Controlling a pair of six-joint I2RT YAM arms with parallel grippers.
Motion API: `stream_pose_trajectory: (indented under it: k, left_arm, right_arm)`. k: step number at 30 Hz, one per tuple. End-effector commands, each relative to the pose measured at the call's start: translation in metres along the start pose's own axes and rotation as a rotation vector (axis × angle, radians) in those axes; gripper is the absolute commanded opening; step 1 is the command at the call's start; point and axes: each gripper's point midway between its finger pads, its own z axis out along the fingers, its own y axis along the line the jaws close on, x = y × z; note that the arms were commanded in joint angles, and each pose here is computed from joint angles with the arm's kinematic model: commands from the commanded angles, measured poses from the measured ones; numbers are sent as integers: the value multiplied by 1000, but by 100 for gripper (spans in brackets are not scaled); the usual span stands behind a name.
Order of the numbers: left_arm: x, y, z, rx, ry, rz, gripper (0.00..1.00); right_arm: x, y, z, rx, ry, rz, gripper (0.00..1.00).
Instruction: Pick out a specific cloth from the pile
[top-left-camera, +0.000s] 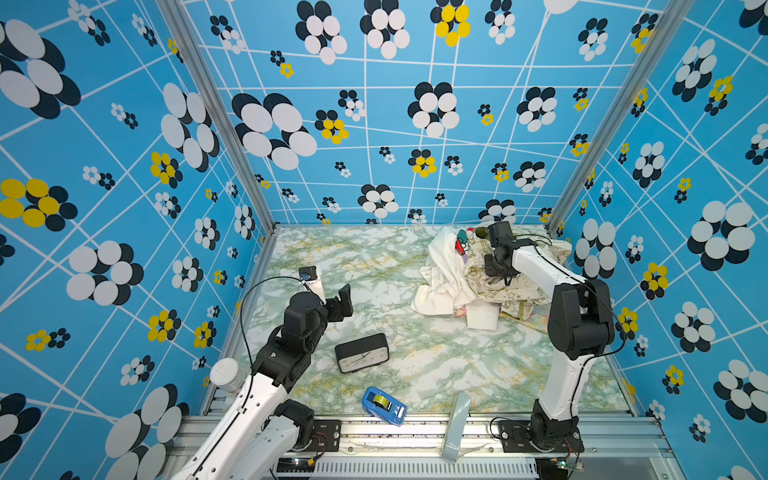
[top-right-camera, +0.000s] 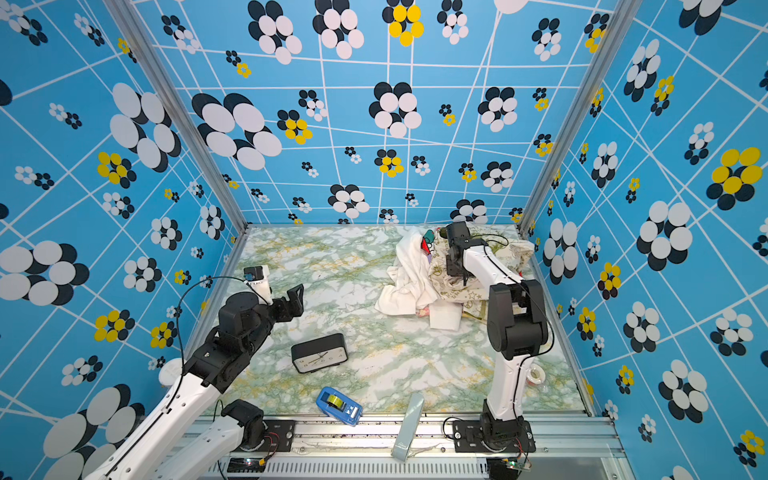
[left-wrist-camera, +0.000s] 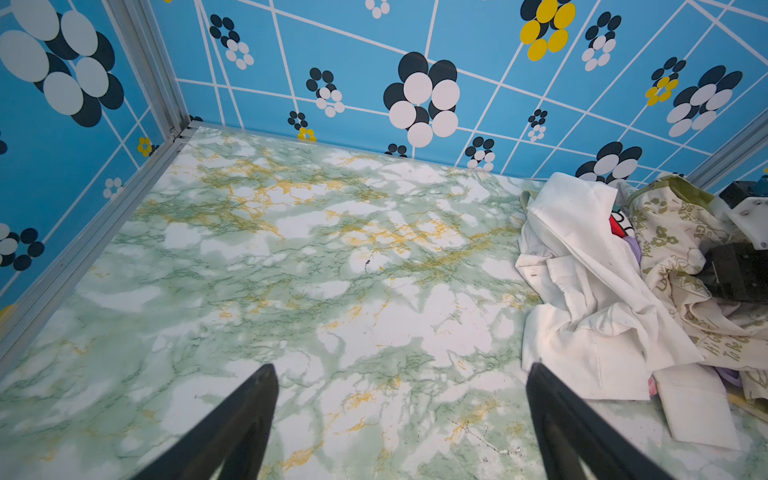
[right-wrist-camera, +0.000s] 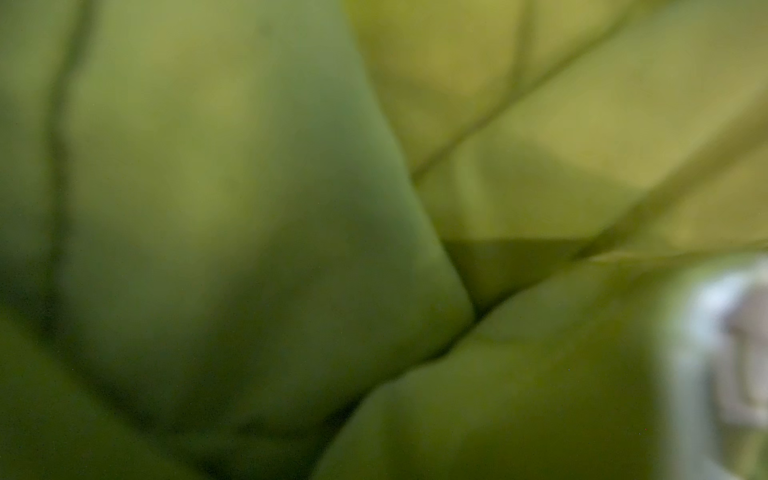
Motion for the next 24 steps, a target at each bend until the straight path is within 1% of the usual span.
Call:
stream_pose_trajectory:
  k: [1, 2, 5, 9, 11, 13, 15, 18, 19, 24]
  left_arm:
    - [-2, -1, -4, -1, -1, -8, 94]
    - [-2, -1, -4, 1, -1, -8, 94]
    - [-4, -3, -5, 8, -4, -8, 94]
    - [-4, -5, -5, 16, -2, -4, 94]
    - [-4, -5, -7, 16, -4, -2, 94]
    - [-6, -5, -8, 17, -9, -1, 94]
    - [-6, -5, -8, 14, -11, 3, 94]
    - [-6, -4, -8, 11, -13, 5, 94]
    - [-6, -4, -8, 10, -14, 5, 94]
    - [-8, -9, -5, 24, -3, 14, 95]
  right_arm:
    - [0, 7, -30, -90, -32, 25, 56]
    - [-5, 6, -42, -112, -61, 34, 61]
    - [-16, 10, -76, -166, -139, 45, 67]
    - [-24, 10, -111, -179, -199, 35, 70]
    - [-26, 13, -129, -174, -228, 14, 73]
    - [-28, 19, -142, -183, -255, -5, 81]
    - [-28, 35, -152, -225, -275, -29, 82]
    - [-25, 71, -158, -321, -277, -60, 83]
    - [-24, 81, -157, -332, -273, -72, 83]
    - [-15, 135, -129, -366, -187, -149, 82]
